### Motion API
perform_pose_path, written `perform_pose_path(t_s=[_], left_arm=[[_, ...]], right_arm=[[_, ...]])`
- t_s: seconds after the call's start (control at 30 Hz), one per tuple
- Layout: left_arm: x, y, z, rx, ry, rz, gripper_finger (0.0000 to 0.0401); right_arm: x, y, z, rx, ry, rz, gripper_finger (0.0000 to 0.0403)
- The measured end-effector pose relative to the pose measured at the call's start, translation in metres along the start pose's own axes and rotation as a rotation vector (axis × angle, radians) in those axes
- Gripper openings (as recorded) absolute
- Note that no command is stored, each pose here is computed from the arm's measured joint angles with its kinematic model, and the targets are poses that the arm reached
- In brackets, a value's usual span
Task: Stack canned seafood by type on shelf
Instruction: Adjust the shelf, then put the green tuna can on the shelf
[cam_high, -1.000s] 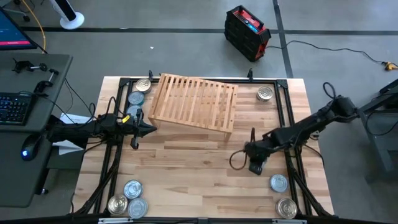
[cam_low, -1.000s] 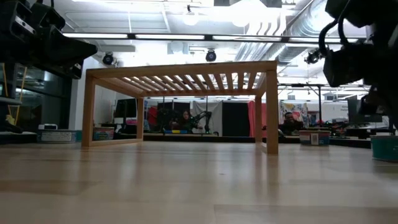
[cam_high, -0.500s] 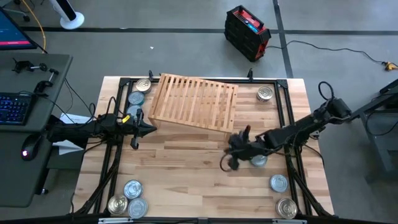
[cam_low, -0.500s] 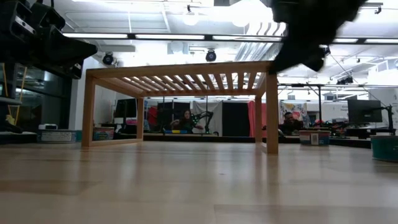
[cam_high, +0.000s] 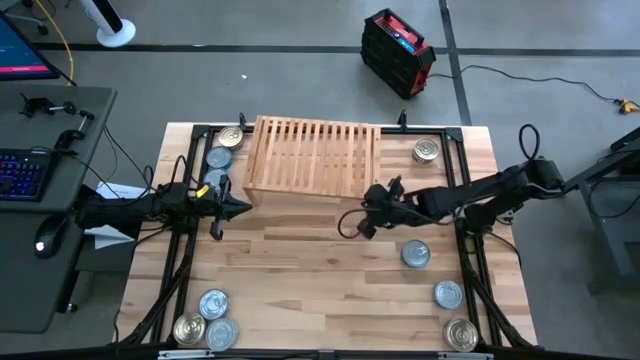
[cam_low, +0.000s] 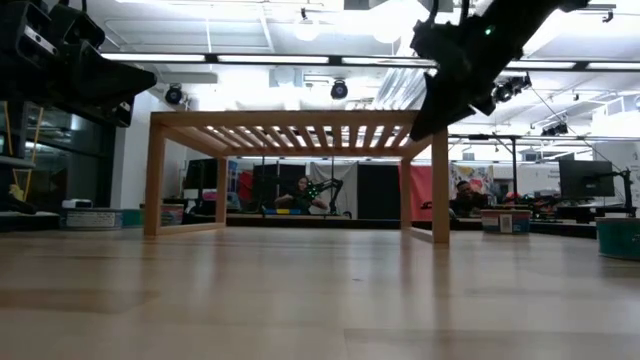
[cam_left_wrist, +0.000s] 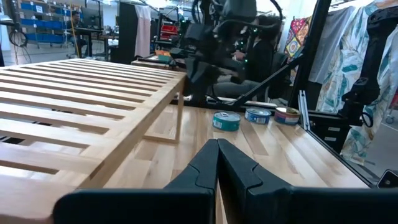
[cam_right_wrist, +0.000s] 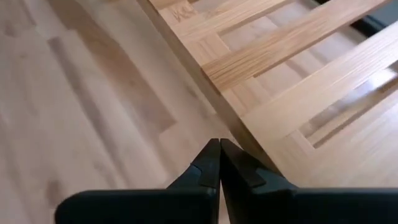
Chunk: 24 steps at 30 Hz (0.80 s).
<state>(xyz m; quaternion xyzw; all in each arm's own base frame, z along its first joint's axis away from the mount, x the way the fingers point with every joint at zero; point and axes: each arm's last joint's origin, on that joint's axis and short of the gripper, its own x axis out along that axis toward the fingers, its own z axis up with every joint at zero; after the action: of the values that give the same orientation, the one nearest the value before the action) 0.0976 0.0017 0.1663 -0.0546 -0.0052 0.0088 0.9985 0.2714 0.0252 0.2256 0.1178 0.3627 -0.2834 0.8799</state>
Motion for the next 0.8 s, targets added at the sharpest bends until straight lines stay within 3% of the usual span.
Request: perform_pose_path(t_s=[0.23,0.43,0.57,0.8], left_arm=[[0.000,0.000,0.000,0.000,0.000,0.000,0.0000],[0.000,0.000,0.000,0.000,0.000,0.000,0.0000],[0.000,0.000,0.000,0.000,0.000,0.000,0.0000],[0.000,0.000,0.000,0.000,0.000,0.000,0.0000]], right_arm=[[0.003,-0.011,0.007,-0.017,0.023,0.018,0.0000],[-0.014,0.007,-0.004,-0.062,0.150,0.294,0.0000],[-0.027,0.019,-0.027,-0.070,0.369,0.421,0.0000],[-0.051,0.026,-0.063,0.047,0.677,0.325,0.0000]])
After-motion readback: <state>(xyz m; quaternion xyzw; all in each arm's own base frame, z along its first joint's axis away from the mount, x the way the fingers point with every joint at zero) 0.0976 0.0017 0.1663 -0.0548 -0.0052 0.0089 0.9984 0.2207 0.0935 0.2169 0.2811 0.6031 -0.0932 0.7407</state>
